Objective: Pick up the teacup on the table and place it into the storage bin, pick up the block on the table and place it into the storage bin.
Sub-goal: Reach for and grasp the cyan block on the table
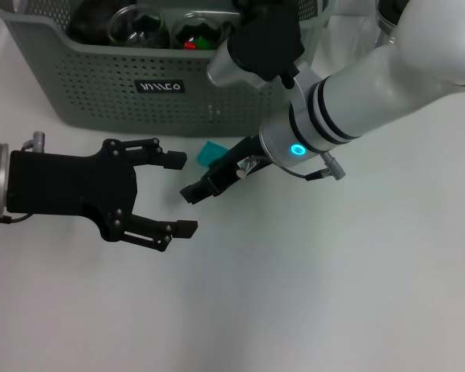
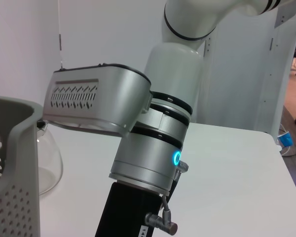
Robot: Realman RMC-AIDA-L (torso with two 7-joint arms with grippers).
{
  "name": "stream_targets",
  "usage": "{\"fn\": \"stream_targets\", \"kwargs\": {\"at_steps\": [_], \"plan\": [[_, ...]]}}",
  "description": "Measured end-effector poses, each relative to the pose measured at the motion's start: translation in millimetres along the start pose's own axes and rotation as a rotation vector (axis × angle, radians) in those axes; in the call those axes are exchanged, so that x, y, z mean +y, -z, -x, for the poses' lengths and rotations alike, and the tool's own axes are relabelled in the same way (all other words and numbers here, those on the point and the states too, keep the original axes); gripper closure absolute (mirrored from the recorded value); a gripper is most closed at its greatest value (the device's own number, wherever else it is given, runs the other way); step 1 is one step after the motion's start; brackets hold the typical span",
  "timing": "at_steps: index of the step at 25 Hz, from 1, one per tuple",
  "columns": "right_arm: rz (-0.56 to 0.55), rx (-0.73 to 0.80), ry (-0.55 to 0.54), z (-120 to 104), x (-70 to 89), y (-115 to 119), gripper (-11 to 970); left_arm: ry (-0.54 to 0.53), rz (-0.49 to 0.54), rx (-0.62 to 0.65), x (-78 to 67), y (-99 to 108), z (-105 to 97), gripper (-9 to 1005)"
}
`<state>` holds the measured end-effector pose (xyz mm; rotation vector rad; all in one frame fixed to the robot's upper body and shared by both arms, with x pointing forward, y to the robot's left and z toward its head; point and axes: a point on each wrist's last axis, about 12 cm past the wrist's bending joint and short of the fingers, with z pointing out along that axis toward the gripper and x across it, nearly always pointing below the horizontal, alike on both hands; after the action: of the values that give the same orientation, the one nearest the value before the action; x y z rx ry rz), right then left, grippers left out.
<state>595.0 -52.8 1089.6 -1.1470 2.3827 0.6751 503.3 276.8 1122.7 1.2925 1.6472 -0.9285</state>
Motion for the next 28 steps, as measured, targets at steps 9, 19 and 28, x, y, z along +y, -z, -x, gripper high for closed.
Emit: {"fn": "stream_targets", "kwargs": {"at_steps": [9,19,28], "plan": [[-0.018,-0.007,-0.005,0,-7.4,4,198,0.001,-0.001,-0.001,-0.3,0,0,44],[-0.065,0.000,-0.003,-1,-23.1,14,198,0.005,-0.006,-0.003,-0.8,0,-1,44],[-0.086,-0.002,0.004,-2,-25.0,12,198,0.005,-0.007,-0.003,-0.4,-1,0,44]]}}
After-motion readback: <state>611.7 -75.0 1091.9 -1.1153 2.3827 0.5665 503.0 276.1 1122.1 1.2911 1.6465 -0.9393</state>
